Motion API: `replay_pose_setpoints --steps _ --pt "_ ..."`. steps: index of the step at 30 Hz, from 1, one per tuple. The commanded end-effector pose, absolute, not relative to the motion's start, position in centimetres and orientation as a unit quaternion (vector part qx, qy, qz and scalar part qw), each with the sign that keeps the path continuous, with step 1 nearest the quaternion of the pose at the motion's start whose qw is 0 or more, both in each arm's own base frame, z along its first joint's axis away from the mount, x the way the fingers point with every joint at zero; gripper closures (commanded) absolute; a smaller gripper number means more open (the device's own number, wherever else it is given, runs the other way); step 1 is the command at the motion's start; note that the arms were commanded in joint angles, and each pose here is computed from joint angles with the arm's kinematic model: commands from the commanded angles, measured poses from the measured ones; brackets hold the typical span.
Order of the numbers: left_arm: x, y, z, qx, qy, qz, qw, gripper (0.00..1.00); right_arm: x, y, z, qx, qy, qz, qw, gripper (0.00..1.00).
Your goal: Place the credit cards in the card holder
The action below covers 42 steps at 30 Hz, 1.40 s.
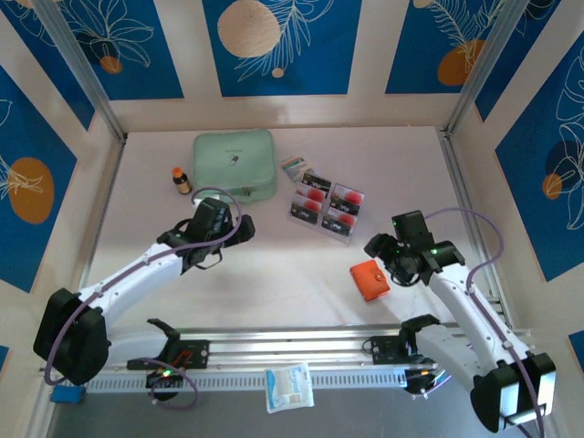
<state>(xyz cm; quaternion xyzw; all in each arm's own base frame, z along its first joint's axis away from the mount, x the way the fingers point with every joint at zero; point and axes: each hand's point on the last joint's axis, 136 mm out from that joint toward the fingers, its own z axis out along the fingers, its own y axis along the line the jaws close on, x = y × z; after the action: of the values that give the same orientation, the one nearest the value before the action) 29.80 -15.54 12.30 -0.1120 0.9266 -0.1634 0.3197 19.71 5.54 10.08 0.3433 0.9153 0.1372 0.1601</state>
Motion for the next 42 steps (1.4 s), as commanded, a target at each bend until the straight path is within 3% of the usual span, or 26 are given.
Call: replay_pose_setpoints --steps 1,13,22,37,42 --pt "29.9 -16.2 12.1 -0.113 0.925 -0.183 0.313 0.0 17.1 4.6 8.1 0.406 0.901 0.118 0.1 0.17" --pt "30.1 -16.3 12.6 -0.115 0.922 -0.187 0.32 0.0 17.1 5.4 3.9 0.452 0.883 0.125 0.033 0.15" --pt "30.3 -16.6 12.3 -0.119 0.922 -0.192 0.315 0.0 17.3 6.4 3.7 0.435 0.886 0.154 0.029 0.21" --pt "30.5 -17.5 12.8 -0.114 0.922 -0.196 0.314 0.0 16.4 7.3 3.4 0.422 0.885 0.195 0.034 0.53" --pt "30.5 -17.8 12.8 -0.112 0.922 -0.196 0.313 0.0 16.4 7.3 3.5 0.415 0.887 0.201 0.041 0.74"
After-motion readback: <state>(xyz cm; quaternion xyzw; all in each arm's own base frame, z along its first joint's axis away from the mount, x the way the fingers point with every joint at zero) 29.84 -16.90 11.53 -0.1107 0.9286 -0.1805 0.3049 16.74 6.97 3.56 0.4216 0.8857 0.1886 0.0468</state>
